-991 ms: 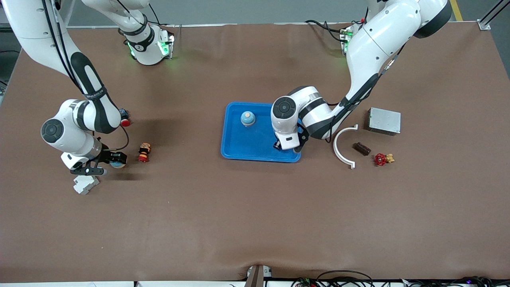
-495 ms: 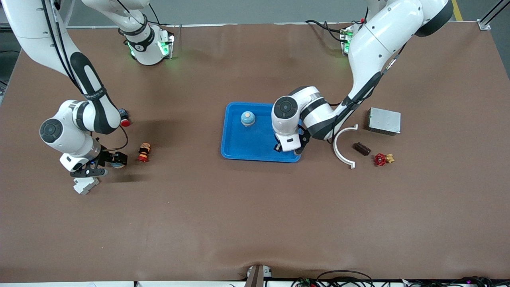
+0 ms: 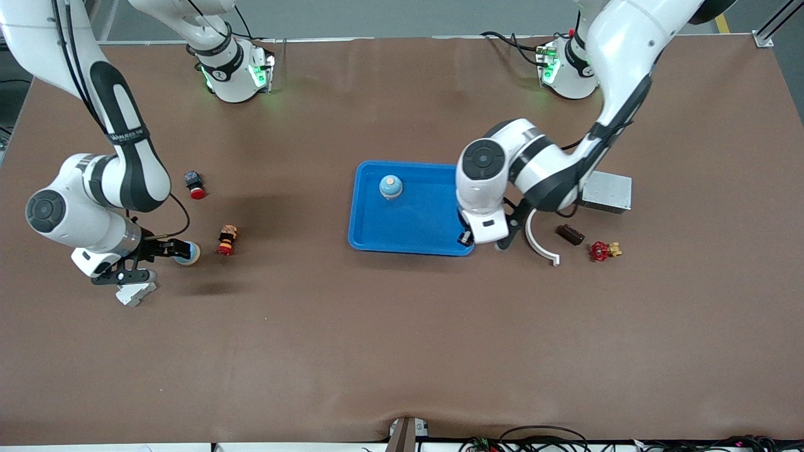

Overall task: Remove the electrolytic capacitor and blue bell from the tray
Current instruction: 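Carry the capacitor toward the valve while the right gripper releases the bell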

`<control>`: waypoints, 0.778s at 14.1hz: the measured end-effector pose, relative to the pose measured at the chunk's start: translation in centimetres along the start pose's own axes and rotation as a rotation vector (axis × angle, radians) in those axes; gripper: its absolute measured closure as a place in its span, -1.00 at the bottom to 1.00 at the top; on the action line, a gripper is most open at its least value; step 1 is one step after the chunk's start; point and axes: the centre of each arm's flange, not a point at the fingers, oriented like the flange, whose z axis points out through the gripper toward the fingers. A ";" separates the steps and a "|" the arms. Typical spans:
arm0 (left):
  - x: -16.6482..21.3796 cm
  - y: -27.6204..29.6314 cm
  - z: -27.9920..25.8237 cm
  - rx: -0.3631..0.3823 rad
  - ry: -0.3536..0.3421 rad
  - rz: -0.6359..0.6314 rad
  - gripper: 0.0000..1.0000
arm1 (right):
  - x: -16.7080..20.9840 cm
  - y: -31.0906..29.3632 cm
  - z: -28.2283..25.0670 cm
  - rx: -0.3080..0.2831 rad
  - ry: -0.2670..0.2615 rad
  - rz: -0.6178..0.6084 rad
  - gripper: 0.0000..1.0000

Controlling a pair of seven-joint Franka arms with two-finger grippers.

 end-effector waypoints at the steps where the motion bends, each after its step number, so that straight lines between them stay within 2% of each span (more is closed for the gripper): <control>1: 1.8 -0.5 -0.8 0.022 0.012 0.024 0.32 | -0.3 -1.7 -1.5 0.004 -0.012 0.045 -1.00; 6: 11.0 -3.3 -2.9 0.100 0.033 0.124 0.32 | -3.1 -15.5 -7.5 0.037 -0.027 0.240 -1.00; 11: 20.5 -7.3 -2.9 0.136 -0.006 0.213 0.32 | -7.1 -27.5 -8.8 0.038 -0.022 0.389 -1.00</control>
